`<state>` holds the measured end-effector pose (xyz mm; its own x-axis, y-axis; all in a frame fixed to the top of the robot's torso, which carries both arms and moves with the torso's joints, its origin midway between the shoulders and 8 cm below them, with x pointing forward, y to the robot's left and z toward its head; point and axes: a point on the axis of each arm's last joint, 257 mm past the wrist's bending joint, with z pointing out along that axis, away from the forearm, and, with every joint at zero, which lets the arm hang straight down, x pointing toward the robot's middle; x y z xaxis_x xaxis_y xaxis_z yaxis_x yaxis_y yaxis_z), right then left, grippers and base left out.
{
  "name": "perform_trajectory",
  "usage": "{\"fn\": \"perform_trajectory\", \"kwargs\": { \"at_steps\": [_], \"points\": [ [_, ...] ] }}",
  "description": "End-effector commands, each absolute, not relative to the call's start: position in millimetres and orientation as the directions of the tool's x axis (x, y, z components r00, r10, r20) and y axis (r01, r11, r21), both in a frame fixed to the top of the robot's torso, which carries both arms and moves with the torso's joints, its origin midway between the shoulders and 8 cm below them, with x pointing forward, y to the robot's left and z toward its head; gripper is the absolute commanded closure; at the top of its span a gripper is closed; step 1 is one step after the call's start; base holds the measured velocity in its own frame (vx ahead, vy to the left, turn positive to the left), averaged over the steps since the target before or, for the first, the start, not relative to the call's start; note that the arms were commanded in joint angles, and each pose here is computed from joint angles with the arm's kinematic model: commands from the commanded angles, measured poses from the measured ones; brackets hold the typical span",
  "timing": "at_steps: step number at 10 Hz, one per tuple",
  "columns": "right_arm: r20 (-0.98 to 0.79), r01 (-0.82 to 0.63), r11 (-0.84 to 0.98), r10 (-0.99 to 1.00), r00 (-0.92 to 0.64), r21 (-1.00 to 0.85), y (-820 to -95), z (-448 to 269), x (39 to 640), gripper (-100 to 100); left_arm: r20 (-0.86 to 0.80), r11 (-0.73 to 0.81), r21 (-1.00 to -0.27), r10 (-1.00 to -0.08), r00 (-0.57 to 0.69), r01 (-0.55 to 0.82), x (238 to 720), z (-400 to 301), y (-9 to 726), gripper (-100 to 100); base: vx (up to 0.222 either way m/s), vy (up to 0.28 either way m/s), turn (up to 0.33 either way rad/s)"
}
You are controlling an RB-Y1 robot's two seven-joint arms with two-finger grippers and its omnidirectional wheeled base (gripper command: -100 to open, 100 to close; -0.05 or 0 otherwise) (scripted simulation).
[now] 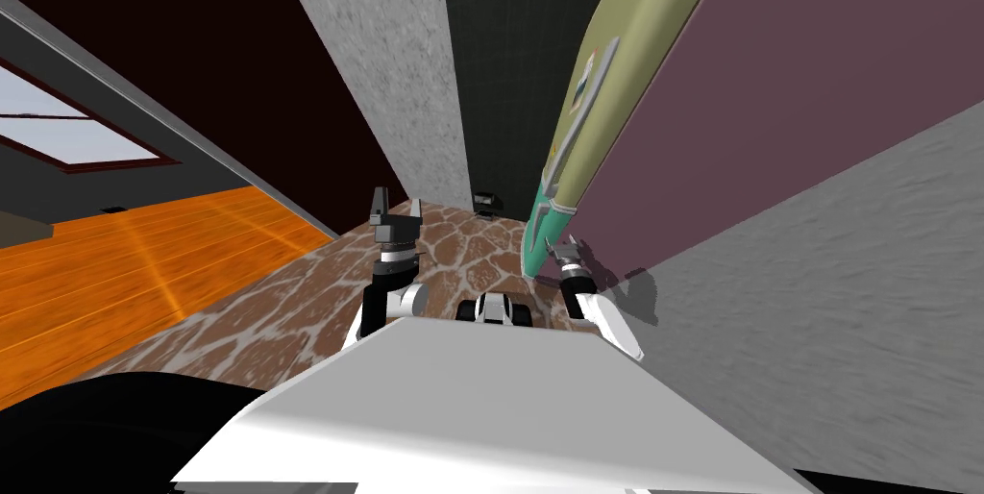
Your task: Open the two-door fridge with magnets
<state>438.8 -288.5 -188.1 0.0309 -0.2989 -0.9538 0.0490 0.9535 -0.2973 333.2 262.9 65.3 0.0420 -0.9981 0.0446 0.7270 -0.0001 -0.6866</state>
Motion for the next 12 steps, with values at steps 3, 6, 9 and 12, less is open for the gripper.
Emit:
{"fn": "perform_trajectory", "kwargs": {
  "at_steps": [3, 6, 9, 12],
  "points": [
    [-0.874, 0.095, 0.869, -0.485, -0.044, -0.486, -305, -208, 442, -100, 0.045, 0.0, -0.687, -0.998, 0.042, 0.727, 333, 65, 263, 0, 0.064, 0.0, 0.057],
    [-0.784, 0.109, 0.777, -0.612, -0.1, -0.62, -314, -223, 445, -100, 0.045, 0.0, -0.687, -0.998, 0.042, 0.727, 333, 65, 263, 0, 0.052, -0.006, 0.066],
    [-0.727, 0.125, 0.717, -0.673, -0.134, -0.686, -322, -228, 445, -100, 0.045, 0.0, -0.687, -0.998, 0.042, 0.727, 333, 65, 263, 0, 0.051, -0.008, 0.059],
    [-0.626, 0.132, 0.612, -0.758, -0.183, -0.78, -331, -239, 447, -100, 0.045, 0.0, -0.687, -0.998, 0.042, 0.727, 333, 65, 263, 0, 0.047, -0.021, 0.072]
  ]
}}
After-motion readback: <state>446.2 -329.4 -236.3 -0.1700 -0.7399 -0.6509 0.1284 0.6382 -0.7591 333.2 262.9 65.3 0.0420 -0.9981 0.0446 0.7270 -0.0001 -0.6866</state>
